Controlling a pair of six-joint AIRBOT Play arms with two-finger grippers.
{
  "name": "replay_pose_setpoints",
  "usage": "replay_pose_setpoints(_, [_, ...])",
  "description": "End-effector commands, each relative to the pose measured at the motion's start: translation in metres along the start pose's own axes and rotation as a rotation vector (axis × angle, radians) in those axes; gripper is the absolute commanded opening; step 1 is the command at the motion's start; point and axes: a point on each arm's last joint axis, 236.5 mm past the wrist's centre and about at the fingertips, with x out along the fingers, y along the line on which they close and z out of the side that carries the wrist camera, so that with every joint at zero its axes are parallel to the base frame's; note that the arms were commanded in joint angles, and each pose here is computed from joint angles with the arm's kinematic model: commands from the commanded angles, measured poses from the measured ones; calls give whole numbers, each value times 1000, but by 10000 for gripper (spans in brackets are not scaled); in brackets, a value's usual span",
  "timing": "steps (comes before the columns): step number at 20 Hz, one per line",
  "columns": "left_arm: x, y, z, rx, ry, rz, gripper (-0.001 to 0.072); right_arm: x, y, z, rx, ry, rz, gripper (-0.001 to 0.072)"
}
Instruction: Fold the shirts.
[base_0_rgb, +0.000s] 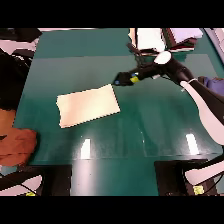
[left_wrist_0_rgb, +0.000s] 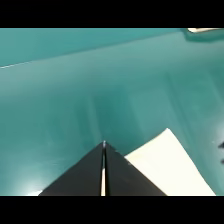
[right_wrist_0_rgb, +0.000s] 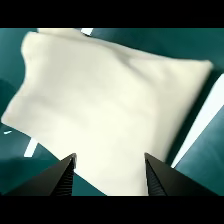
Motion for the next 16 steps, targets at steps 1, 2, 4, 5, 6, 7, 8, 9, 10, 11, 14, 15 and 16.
replay_pose_setpoints(1, [13,-10,-6,8,27,-23,22,3,-63,-36,192,73,-18,507])
replay_pose_setpoints(2, [14,-9,-7,9,30,-20,22,14,-67,-42,217,92,-7,507])
replay_pose_setpoints(4, [14,-9,-7,9,29,-20,22,38,-62,-48,267,111,44,507])
replay_pose_setpoints(5, [14,-9,-7,9,29,-20,22,53,-57,-51,293,119,73,507])
replay_pose_setpoints(6, [14,-9,-7,10,29,-20,22,68,-52,-55,314,130,95,507])
replay_pose_setpoints(7, [14,-9,-7,9,29,-20,22,80,-48,-60,322,143,104,507])
replay_pose_setpoints(8, [14,-9,-7,9,30,-20,22,93,-41,-64,316,164,120,507])
replay_pose_setpoints(9, [14,-9,-7,9,30,-20,23,103,-32,-65,296,187,135,507])
replay_pose_setpoints(10, [14,-9,-7,9,31,-21,23,113,-23,-63,266,199,146,506])
replay_pose_setpoints(11, [14,-9,-8,9,32,-21,22,122,-15,-58,238,199,153,503])
replay_pose_setpoints(14, [14,-9,-9,8,37,-23,22,141,5,-35,143,156,152,188])
replay_pose_setpoints(15, [14,-9,-9,8,37,-23,22,141,8,-24,109,125,137,13])
replay_pose_setpoints(16, [14,-10,-8,8,35,-24,22,138,12,-11,66,95,121,18])
